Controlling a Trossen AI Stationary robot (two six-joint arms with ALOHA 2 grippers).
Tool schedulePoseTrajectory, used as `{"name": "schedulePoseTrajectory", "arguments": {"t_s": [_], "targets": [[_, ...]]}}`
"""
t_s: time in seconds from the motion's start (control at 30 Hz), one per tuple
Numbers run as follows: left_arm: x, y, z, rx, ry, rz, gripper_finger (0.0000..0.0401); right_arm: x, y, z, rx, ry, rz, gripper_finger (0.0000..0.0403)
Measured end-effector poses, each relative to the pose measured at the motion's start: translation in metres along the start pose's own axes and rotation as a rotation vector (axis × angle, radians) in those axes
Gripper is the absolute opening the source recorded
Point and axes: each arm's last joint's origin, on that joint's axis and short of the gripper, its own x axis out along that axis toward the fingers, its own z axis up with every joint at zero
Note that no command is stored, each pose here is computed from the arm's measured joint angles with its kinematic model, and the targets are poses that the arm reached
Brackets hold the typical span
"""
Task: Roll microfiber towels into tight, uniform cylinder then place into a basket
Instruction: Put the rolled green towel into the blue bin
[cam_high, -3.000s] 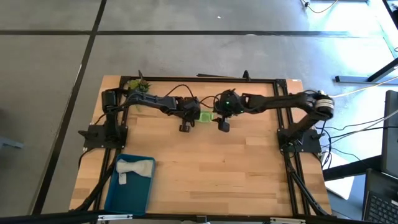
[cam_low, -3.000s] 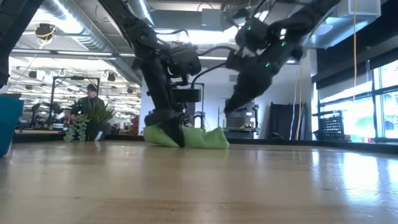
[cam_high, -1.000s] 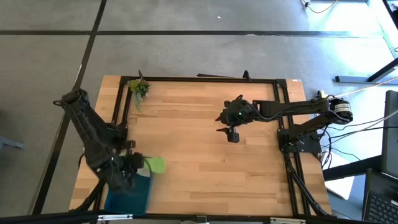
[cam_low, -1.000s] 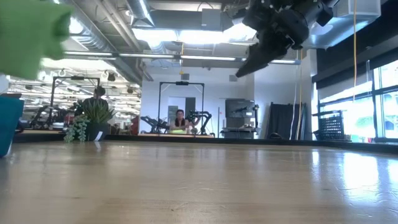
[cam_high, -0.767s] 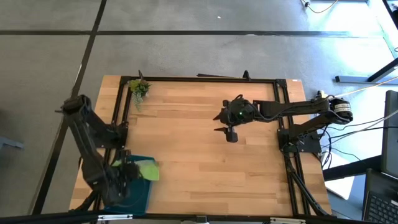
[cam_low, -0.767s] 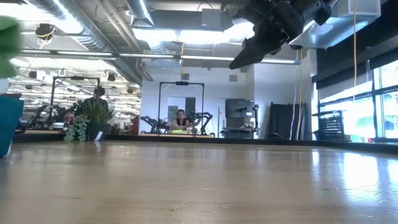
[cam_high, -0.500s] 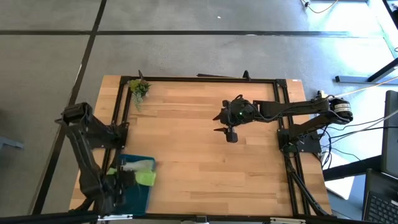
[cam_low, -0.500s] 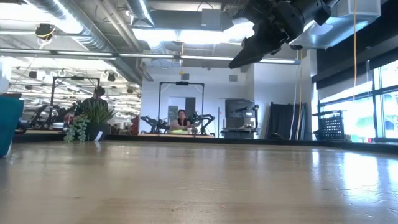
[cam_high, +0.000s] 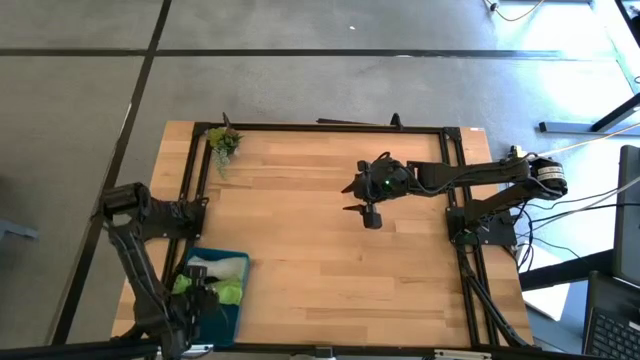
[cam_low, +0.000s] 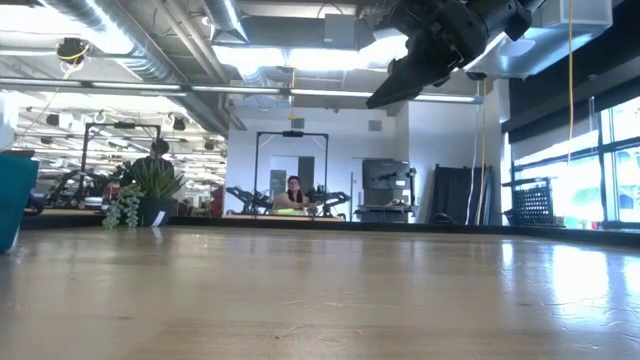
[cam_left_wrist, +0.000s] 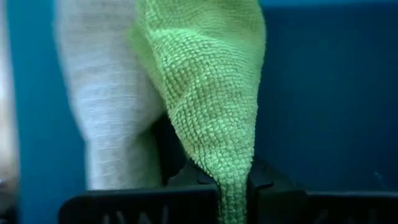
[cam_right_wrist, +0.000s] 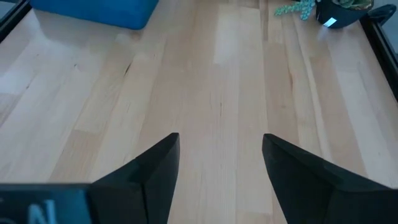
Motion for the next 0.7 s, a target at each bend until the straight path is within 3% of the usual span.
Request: {"name": "schedulePoseTrajectory", "arguments": {"t_s": [0.4, 0.7], "targets": [[0.027, -0.018, -0.004, 0.054, 0.054, 0.045, 0.0005, 0.000, 0.000, 0.000, -0.002, -0.001, 0.001, 0.0230], [0.030, -0.019, -0.004, 0.046, 0.052, 0.057, 0.0005, 0.000, 0.000, 0.000, -0.004, -0.003, 0.017, 0.0230]]}}
